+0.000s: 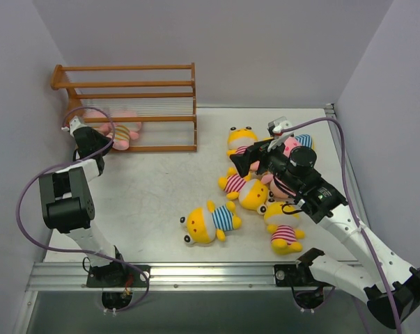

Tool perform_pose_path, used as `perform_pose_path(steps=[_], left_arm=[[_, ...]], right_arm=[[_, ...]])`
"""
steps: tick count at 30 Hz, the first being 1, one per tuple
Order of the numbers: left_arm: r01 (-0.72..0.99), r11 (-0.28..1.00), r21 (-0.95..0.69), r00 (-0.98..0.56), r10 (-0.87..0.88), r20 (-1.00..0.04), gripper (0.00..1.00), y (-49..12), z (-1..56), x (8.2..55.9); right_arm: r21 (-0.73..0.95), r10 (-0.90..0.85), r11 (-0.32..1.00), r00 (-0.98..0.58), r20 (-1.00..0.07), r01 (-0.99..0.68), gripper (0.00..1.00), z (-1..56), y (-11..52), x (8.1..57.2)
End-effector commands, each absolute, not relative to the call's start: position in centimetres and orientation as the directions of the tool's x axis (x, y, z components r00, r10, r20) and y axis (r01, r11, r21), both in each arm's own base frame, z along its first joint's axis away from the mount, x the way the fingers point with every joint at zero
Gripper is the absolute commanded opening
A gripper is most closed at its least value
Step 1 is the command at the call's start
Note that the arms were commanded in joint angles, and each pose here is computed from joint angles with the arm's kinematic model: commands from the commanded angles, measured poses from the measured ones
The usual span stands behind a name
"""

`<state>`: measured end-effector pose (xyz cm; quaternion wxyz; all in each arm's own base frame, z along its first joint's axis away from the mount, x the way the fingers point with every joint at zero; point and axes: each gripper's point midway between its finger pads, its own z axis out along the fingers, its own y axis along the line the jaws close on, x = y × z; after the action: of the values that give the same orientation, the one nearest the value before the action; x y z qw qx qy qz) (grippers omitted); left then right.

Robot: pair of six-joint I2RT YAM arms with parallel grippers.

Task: Place and organize the stuffed toys onto the shelf
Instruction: Place the stuffed toy onto shelf

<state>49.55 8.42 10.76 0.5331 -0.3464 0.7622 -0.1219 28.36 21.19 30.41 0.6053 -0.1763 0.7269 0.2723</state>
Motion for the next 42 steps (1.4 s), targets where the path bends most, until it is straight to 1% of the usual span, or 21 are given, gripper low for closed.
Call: perform_pose_path(steps=[1, 2, 11, 20, 30, 37, 42], left_arm=[[-0.351, 0.674, -0.650, -0.134, -0.724, -0.677, 0.02, 8.4, 12.1, 50.8], [-0.345, 0.653, -0.674, -0.133, -0.745, -0.654, 0.02, 8.2, 12.1, 50.8], [-0.341, 0.550, -0.762, -0.089, -0.826, -0.557, 0.02, 7.6, 11.3, 50.9], [-0.391, 0.495, -0.776, -0.017, -0.847, -0.532, 0.02, 8.8, 10.1, 49.6], [-0.377, 0.461, -0.803, 0.018, -0.863, -0.504, 0.03, 9.6, 9.9, 49.4], [-0.351, 0.461, -0.815, 0.027, -0.865, -0.501, 0.13, 9.4, 11.0, 49.6], [-0.323, 0.432, -0.842, 0.043, -0.882, -0.470, 0.14, 9.1, 11.8, 49.8]], right_arm=[[0.163, 0.095, 0.783, -0.145, -0.985, -0.600, 0.98, 32.6, 21.3, 28.4], [0.165, 0.095, 0.783, -0.147, -0.985, -0.600, 0.98, 32.5, 21.3, 28.4], [0.165, 0.095, 0.782, -0.147, -0.985, -0.601, 0.98, 32.5, 21.3, 28.4], [0.167, 0.095, 0.781, -0.149, -0.984, -0.602, 0.98, 32.4, 21.4, 28.4], [0.165, 0.092, 0.784, -0.150, -0.984, -0.599, 0.98, 32.3, 21.3, 28.4], [0.163, 0.093, 0.783, -0.147, -0.985, -0.600, 0.98, 32.4, 21.3, 28.4], [0.165, 0.093, 0.784, -0.149, -0.984, -0.598, 0.98, 32.3, 21.3, 28.4]])
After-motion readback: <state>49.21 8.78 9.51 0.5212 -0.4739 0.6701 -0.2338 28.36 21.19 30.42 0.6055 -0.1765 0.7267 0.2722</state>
